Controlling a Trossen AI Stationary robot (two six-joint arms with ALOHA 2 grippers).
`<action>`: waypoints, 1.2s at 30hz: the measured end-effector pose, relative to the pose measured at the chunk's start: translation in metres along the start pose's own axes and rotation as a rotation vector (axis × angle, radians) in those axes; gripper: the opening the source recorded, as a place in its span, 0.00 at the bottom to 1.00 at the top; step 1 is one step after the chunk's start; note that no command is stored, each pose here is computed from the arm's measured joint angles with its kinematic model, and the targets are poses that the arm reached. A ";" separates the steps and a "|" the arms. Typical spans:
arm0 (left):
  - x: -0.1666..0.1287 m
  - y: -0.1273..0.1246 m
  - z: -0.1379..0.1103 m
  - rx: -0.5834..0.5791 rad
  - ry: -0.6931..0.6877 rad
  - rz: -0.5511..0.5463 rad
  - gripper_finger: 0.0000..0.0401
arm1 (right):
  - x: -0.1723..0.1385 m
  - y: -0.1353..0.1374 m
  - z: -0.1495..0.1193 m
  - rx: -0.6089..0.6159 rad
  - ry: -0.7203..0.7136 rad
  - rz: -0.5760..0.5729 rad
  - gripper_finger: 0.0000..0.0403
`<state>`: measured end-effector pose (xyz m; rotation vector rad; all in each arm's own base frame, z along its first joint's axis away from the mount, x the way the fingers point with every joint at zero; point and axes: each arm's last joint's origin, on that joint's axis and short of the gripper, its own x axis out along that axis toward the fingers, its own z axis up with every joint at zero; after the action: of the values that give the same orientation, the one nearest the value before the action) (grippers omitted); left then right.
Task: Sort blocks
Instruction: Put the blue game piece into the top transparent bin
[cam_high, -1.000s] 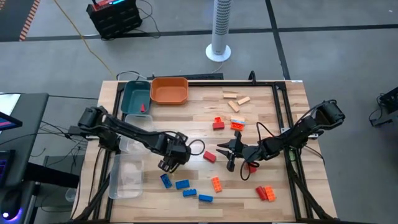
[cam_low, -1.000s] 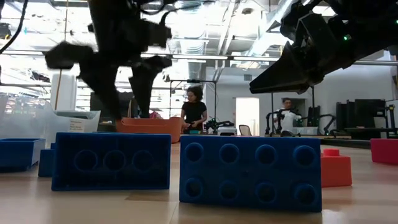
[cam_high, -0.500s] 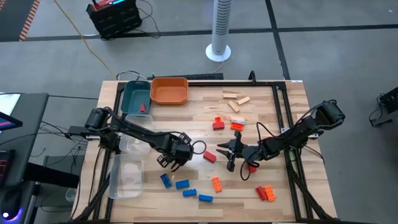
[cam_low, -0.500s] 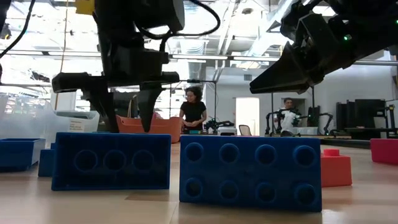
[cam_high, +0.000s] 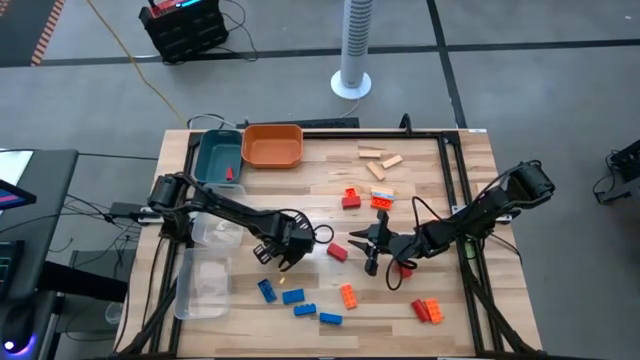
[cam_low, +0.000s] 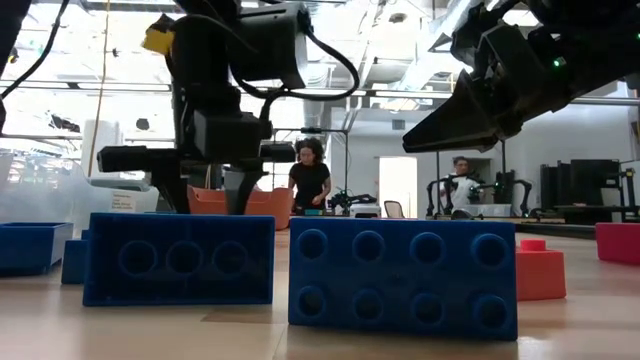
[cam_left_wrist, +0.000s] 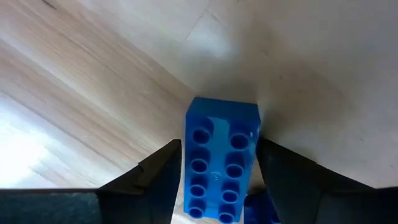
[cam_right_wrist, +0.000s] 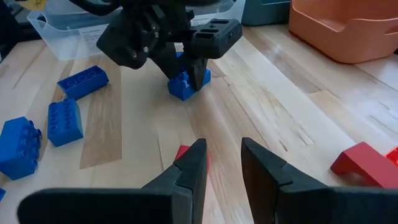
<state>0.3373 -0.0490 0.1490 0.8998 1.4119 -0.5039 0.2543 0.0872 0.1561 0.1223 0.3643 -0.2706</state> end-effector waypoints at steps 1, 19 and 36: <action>0.001 0.000 0.000 -0.002 0.006 0.002 0.50 | 0.000 0.000 0.000 -0.001 0.001 -0.001 0.27; -0.067 0.028 -0.006 -0.248 0.106 0.098 0.32 | 0.000 0.000 -0.001 0.005 0.005 0.000 0.27; -0.115 -0.071 -0.134 -1.134 -0.004 0.103 0.32 | -0.007 0.008 -0.008 0.020 0.032 0.003 0.27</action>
<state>0.1837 -0.0104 0.2543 0.0394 1.3477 0.3847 0.2474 0.0982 0.1521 0.1468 0.3935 -0.2691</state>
